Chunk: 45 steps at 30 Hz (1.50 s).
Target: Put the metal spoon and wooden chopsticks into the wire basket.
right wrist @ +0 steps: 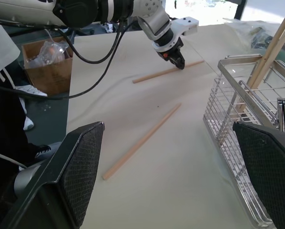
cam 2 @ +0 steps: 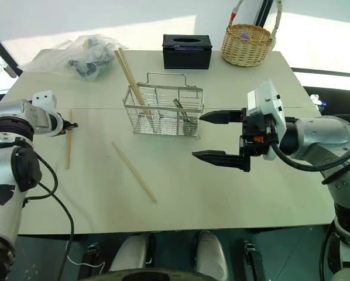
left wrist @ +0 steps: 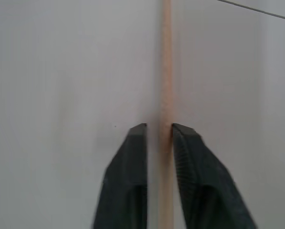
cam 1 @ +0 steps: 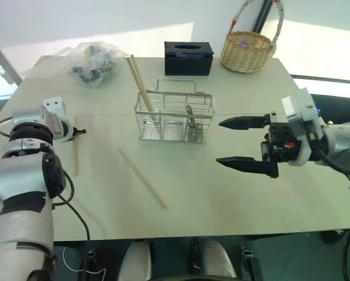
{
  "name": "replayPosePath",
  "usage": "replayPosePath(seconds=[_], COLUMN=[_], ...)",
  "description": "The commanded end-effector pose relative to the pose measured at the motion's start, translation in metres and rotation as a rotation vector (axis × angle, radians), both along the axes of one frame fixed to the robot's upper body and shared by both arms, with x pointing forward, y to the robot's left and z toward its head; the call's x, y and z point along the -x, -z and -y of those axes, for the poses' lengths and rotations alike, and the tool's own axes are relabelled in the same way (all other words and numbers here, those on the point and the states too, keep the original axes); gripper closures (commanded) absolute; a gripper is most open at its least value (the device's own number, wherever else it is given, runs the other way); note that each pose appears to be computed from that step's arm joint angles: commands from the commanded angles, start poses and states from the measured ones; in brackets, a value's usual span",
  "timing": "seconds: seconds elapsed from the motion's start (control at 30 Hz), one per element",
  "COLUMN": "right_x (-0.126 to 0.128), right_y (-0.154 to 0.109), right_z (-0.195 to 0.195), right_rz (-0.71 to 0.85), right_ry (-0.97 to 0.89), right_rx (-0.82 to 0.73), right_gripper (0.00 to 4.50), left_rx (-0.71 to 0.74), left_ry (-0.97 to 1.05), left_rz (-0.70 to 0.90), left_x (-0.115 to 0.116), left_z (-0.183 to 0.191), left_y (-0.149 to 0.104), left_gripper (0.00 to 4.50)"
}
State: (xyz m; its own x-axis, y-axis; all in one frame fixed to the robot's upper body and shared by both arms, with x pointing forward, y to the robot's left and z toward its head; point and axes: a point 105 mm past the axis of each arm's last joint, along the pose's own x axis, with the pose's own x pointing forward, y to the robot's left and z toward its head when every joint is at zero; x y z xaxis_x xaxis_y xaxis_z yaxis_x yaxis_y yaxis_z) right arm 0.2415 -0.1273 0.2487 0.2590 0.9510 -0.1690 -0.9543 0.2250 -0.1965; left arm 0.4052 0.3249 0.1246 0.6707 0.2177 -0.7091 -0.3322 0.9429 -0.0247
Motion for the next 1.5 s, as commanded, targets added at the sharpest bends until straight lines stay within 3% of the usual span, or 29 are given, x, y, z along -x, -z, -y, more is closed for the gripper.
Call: replayPosePath(seconds=[0.03, 0.23, 0.33, 0.53, 0.7, 0.8, 0.93, 1.0, 1.1, 1.23, 1.5], right_x=[0.003, 0.001, -0.001, -0.003, 0.000, -0.001, 0.002, 0.003, 0.004, 0.003, 0.003], right_y=[-0.011, -0.010, -0.009, -0.009, -0.011, -0.014, -0.012, -0.010, -0.009, -0.012, -0.013], right_z=[0.003, 0.002, 0.003, 0.006, 0.010, 0.011, 0.010, 0.010, 0.011, 0.013, 0.014], right_rz=[0.052, 0.047, 0.046, 0.033, 0.023, 0.018, 0.014, 0.012, 0.011, 0.014, 0.018], right_ry=[0.004, 0.008, 0.016, 0.033, 0.031, 0.039, 0.040, 0.044, 0.053, 0.078, 0.107], right_rx=[-0.014, -0.017, -0.013, -0.011, 0.018, 0.016, 0.017, 0.017, 0.012, -0.016, -0.039], right_gripper=[0.00, 0.00, 0.00, 0.00, 0.00, 0.00, 0.00, 0.00, 0.00, 0.00, 0.00], left_rx=[0.011, 0.007, 0.011, 0.005, -0.089, 0.111, 0.458, 0.486, 0.330, 0.143, 0.120], left_ry=[-0.037, -0.047, -0.038, -0.008, 0.207, 0.300, 0.318, 0.405, 0.545, 0.759, 0.781], left_rz=[0.005, 0.021, 0.131, 0.585, 1.039, 1.293, 1.370, 1.367, 1.336, 1.220, 1.208], left_x=[0.002, 0.001, -0.011, -0.038, -0.033, -0.013, -0.004, 0.000, 0.003, -0.002, -0.012], left_z=[-0.004, -0.008, -0.007, -0.009, 0.021, 0.051, 0.090, 0.118, 0.154, 0.202, 0.218], left_y=[-0.003, -0.007, -0.023, -0.104, -0.201, -0.253, -0.285, -0.290, -0.278, -0.223, -0.199], left_gripper=[4.46, 4.46, 4.46, 4.46, 4.46, 4.46, 4.46, 4.46, 4.46, 4.46, 4.46])
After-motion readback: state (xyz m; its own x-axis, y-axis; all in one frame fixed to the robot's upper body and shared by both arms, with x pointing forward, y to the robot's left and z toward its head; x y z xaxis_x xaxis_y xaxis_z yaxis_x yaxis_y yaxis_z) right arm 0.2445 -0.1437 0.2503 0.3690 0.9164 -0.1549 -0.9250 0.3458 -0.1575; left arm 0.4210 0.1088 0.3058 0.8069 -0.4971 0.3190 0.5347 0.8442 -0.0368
